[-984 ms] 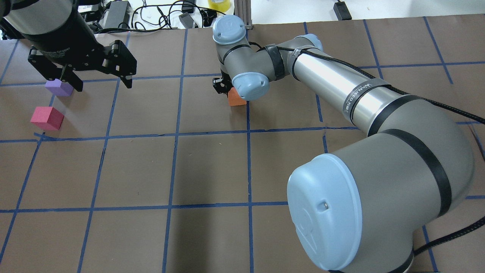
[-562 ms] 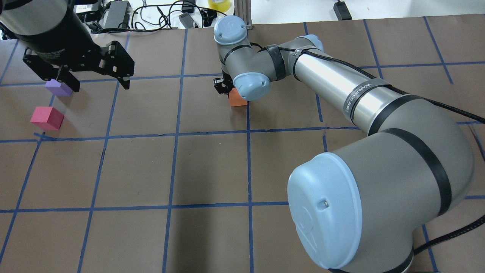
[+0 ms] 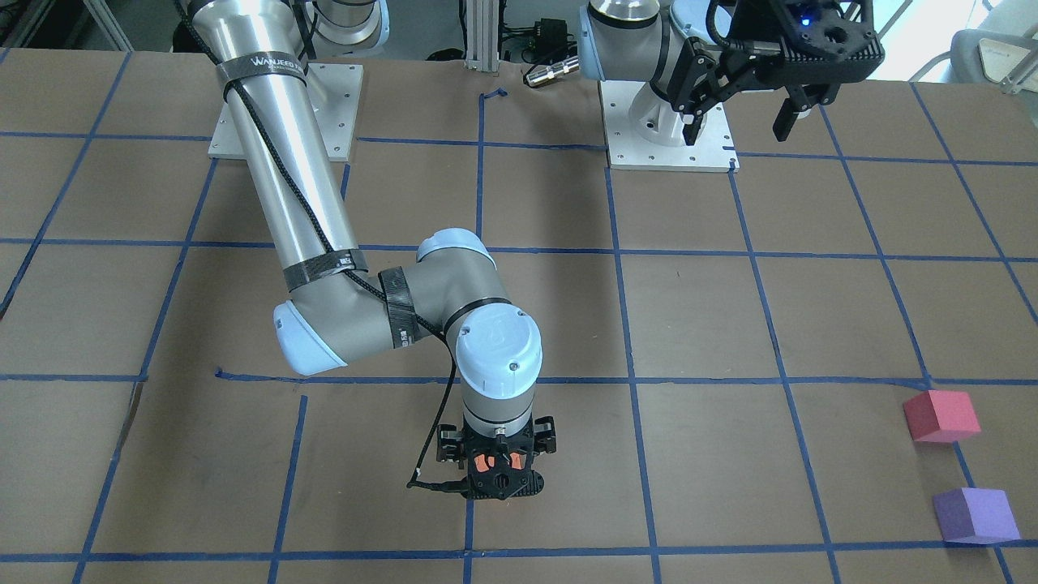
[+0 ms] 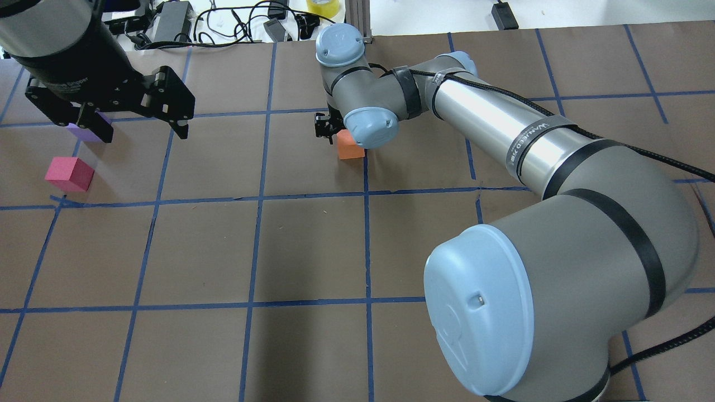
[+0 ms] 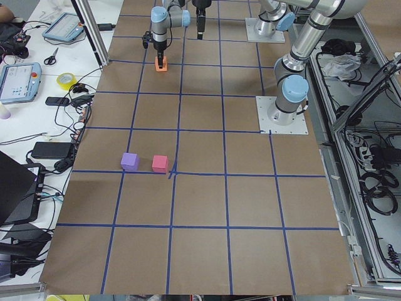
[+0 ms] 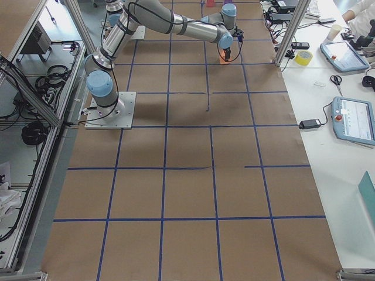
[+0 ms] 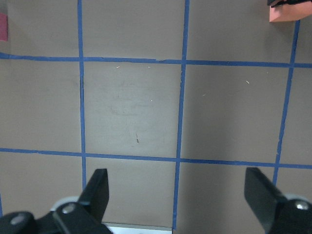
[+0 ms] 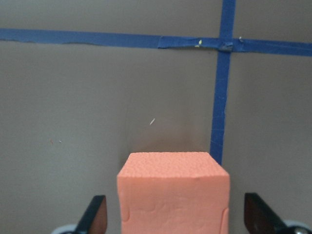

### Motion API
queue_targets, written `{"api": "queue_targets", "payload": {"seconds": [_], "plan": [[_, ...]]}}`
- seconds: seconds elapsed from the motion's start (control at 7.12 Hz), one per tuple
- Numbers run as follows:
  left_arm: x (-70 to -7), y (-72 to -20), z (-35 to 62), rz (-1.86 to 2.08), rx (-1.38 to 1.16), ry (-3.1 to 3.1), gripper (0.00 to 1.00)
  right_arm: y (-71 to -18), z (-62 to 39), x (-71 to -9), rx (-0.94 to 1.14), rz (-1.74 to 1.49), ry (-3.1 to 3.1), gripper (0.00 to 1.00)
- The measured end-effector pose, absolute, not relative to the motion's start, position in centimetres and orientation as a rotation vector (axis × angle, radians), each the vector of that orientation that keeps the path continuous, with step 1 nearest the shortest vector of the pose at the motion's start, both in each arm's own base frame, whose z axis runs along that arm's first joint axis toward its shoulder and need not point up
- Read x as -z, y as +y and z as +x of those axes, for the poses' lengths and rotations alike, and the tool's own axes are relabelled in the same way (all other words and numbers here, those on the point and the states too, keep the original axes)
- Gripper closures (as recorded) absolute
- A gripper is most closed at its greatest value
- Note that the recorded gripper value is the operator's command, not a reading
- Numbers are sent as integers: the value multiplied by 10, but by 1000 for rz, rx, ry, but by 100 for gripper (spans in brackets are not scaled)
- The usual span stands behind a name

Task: Arrange blocks in a line
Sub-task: 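Set the orange cube down mid-table and open the right gripper, then raise the right gripper back toward its start pose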

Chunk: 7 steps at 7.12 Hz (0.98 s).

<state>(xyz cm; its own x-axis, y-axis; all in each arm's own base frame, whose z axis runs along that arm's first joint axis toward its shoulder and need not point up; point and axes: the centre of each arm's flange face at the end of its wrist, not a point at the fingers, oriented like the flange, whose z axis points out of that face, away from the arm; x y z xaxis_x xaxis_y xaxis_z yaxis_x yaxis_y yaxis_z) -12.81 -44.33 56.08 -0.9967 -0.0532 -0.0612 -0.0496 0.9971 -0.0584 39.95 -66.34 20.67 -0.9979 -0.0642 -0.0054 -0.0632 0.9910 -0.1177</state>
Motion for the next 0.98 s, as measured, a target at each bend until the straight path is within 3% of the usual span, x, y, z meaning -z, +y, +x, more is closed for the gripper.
{"api": "queue_targets", "payload": {"seconds": [0.28, 0.56, 0.98], "plan": [[-560, -443, -128, -79, 74, 3078, 0, -672, 368, -254, 173, -45, 3109, 0], [-557, -442, -128, -78, 55, 3076, 0, -684, 274, -318, 49, 57, 3091, 0], [-554, -443, -129, -86, 18, 3077, 0, -670, 145, -405, 62, 13, 3093, 0]]}}
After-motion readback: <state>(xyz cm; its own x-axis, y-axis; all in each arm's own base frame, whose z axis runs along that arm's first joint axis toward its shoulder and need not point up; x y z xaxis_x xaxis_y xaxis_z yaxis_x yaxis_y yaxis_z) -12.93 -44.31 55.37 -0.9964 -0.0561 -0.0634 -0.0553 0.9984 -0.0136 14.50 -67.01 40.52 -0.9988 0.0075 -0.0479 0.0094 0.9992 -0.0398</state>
